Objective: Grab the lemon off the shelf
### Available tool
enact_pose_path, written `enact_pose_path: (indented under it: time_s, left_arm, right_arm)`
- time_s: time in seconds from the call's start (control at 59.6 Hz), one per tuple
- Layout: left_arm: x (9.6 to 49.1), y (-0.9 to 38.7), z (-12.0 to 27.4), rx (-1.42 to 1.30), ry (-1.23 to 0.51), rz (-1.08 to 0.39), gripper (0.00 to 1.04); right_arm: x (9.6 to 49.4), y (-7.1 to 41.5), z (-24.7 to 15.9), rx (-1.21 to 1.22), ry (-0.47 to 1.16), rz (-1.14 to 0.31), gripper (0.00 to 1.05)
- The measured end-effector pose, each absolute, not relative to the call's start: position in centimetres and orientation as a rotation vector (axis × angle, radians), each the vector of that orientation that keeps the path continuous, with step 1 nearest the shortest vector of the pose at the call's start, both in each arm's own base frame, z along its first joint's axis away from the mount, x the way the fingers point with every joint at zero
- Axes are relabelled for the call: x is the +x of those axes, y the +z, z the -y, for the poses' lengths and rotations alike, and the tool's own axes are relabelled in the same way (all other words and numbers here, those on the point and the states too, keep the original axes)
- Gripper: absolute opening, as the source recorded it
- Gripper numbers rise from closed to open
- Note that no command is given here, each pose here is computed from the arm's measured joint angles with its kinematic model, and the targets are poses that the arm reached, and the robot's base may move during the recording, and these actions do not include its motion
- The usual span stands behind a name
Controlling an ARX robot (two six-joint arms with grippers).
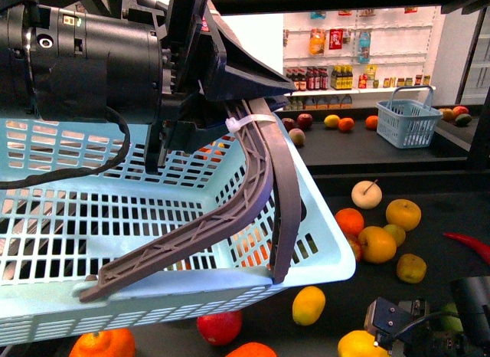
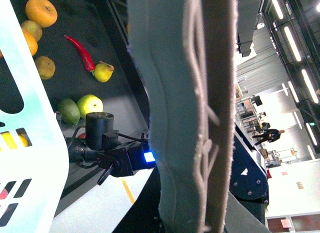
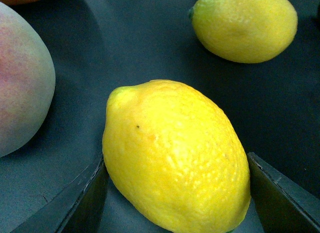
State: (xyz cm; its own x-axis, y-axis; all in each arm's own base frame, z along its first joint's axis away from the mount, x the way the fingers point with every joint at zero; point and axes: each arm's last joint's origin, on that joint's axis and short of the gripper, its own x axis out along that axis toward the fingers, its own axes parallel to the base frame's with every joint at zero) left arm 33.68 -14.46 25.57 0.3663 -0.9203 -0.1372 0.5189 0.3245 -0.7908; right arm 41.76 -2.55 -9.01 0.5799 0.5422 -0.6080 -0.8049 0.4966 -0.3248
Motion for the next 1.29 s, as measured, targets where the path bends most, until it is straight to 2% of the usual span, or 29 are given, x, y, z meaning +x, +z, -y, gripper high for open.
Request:
enact_pose_path:
  time_s: [0.134,0.453,0.587,0.772,0.923,1.292]
  left_arm:
    - [33.7,25.6,14.4,-0.727,-1.037,-0.655,0.10]
    - [33.7,25.6,14.4,-0.727,-1.037,-0.655,0.10]
    - [33.7,25.6,14.5,-0.727,-1.038,-0.655,0.10]
    - [33.7,25.6,14.4,-0.727,-1.037,-0.655,0.10]
    - [33.7,25.6,14.5,-0.727,-1.038,-0.655,0.10]
    - [33.7,25.6,14.5,-0.727,-1.038,-0.655,0.09]
  right_arm:
    - [41.4,-6.4,4.1,-0.627,0.763,-0.407,0.73]
    - [39.1,4.6,8.4,-0.598,0.546,-0.161,0.72]
    - [37.7,9.7,7.5,-0.533,0.534,-0.045,0.72]
    - [36.7,16.2,3.5,-0.466,0.599,0.110,0.72]
    - [36.4,17.1,0.1,-0.416,0.681,0.132,0.72]
    - [35.7,14.1,-6.6,-0.382,0.813,0.064,0.72]
